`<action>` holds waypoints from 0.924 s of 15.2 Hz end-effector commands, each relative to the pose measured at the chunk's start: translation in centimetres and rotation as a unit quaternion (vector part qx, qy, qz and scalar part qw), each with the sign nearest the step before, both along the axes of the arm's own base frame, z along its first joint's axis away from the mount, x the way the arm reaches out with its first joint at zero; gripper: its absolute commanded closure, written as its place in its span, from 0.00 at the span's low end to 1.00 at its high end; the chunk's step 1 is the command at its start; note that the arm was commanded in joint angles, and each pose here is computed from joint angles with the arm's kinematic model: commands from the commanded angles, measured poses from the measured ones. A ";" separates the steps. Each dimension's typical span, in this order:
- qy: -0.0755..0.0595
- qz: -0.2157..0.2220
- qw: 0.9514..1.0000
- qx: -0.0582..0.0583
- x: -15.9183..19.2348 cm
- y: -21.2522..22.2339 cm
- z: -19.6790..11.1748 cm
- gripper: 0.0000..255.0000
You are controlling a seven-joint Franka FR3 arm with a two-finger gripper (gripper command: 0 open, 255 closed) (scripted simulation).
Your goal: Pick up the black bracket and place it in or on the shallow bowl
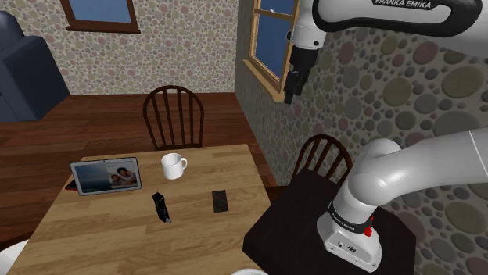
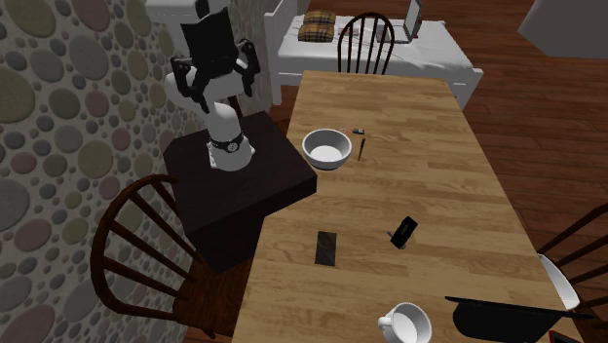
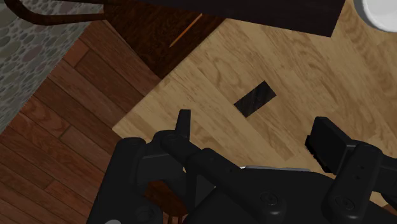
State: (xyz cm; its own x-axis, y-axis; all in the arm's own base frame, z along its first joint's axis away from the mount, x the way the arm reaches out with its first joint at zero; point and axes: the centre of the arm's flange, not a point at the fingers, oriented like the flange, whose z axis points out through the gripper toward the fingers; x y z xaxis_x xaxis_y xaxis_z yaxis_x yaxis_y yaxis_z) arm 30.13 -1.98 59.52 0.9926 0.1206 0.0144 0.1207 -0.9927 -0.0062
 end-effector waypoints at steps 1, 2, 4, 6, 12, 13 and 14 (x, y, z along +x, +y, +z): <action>0.000 0.000 1.000 0.000 0.0 0.0 0.0 0.00; 0.001 0.002 1.000 0.000 0.8 0.8 -0.8 0.00; 0.002 0.007 1.000 0.000 2.3 2.3 -2.3 0.00; 0.003 0.012 1.000 0.000 3.9 3.9 -3.8 0.00; 0.008 0.026 1.000 0.000 8.4 8.6 -8.4 0.00; 0.008 0.028 1.000 0.000 9.1 9.4 -9.2 0.00; 0.009 0.031 0.999 0.000 9.8 10.2 -9.9 0.00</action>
